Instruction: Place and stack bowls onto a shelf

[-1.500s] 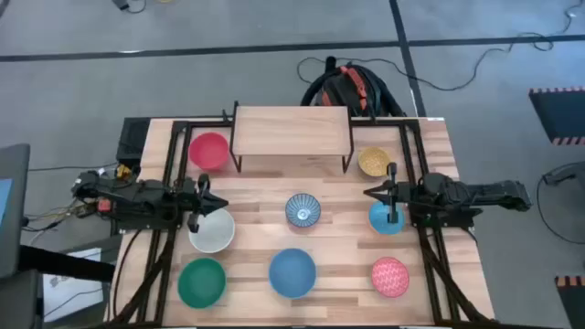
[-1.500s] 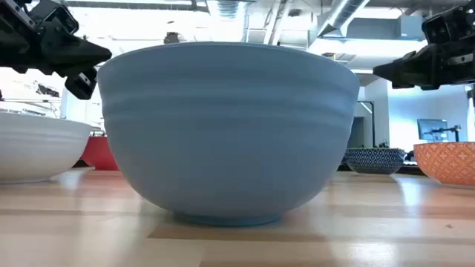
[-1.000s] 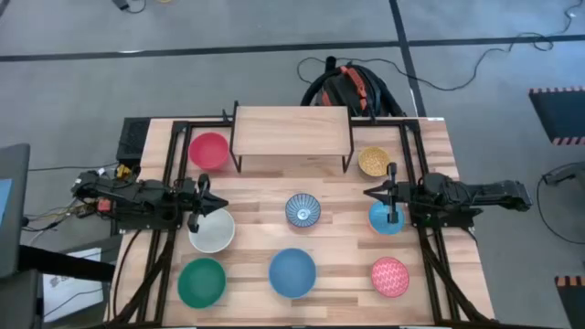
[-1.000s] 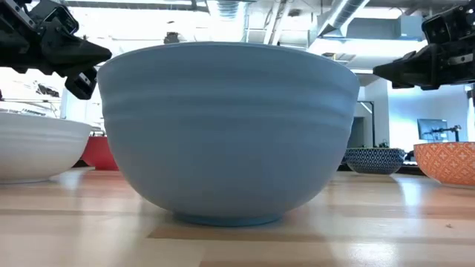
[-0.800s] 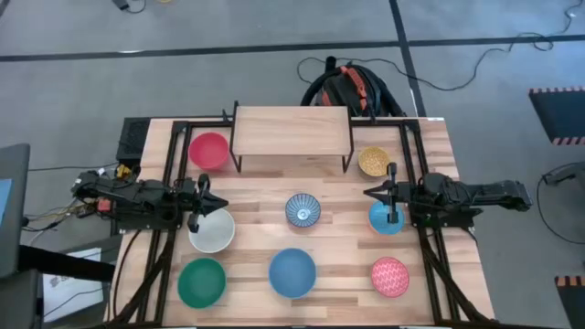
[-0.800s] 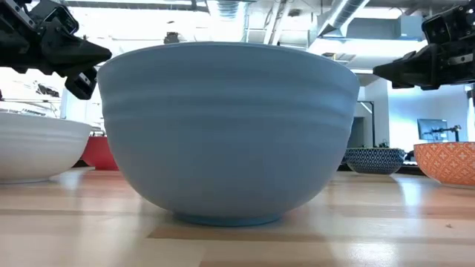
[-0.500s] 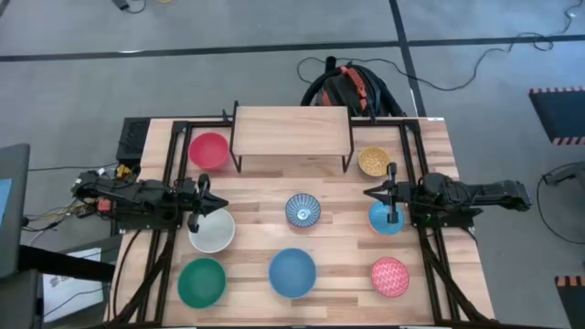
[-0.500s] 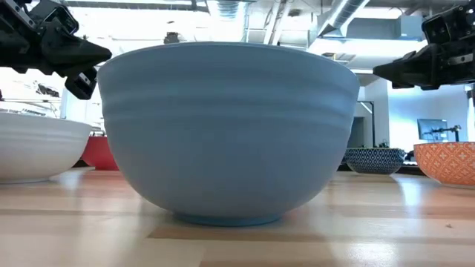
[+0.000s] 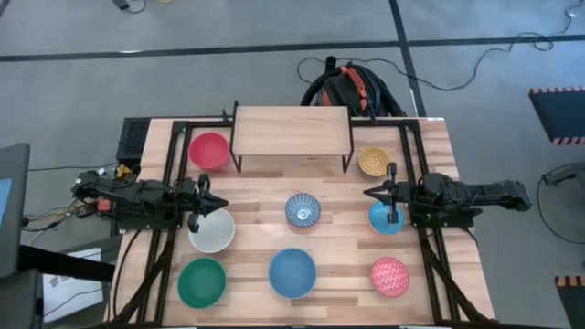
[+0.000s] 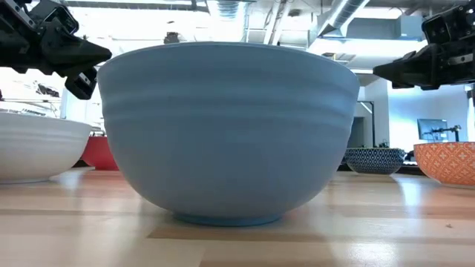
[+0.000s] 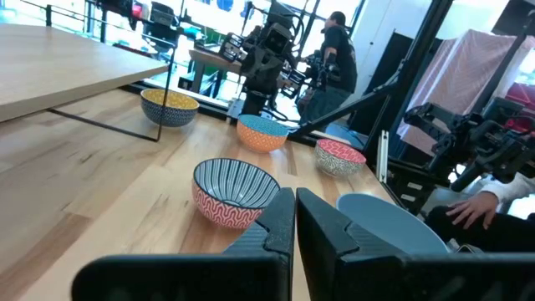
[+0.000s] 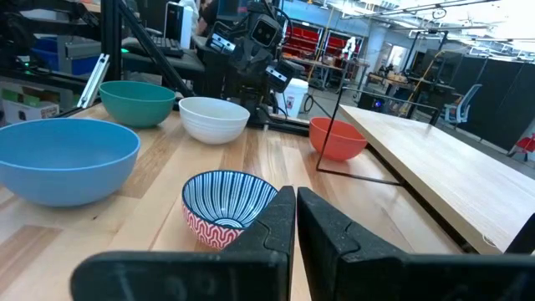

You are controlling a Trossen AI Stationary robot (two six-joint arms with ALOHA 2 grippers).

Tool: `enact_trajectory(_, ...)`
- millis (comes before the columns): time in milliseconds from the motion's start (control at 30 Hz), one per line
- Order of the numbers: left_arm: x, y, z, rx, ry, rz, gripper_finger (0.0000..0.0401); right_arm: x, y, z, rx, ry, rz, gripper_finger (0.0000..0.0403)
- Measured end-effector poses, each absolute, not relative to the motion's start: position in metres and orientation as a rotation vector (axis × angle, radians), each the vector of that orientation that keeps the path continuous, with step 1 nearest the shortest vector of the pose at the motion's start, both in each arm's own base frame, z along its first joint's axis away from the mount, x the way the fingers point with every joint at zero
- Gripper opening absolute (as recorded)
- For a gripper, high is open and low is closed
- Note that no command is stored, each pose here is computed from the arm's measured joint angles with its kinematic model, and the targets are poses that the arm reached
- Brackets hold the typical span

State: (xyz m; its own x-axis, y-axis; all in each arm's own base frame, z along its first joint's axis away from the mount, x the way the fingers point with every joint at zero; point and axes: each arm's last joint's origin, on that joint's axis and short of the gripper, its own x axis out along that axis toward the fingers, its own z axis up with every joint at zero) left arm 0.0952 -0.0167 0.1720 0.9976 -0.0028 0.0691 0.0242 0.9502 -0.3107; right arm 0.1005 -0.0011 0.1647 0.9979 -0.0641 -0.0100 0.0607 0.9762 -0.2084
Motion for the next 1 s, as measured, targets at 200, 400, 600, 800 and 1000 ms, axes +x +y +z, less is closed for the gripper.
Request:
enact_trajectory(200,0.0952,-0.0167,0.172,-0.317,-0.068,-0.013,0.0,0.1006,-0.001,0.1646,-0.21,0.017,-0.063,0.0043)
enact_trajectory(400,0.0953,-0.0167,0.1719,-0.317,-0.068,-0.013,0.0,0.1005,-0.001,0.1647,-0.21,0.016,-0.063,0.0043)
enact_trajectory(600,0.0953,-0.0167,0.172,-0.334,-0.068,-0.014,0.0,0.1006,-0.001,0.1646,-0.21,0.017,-0.063,0.0043)
enact_trajectory(800,0.0952,-0.0162,0.1721,-0.339,-0.071,0.003,0.0,0.1006,-0.001,0.1647,-0.21,0.017,-0.063,0.0043)
enact_trajectory(1000,0.0952,-0.0161,0.172,-0.345,-0.072,0.004,0.0,0.1006,-0.0011,0.1646,-0.21,0.017,-0.063,0.0043)
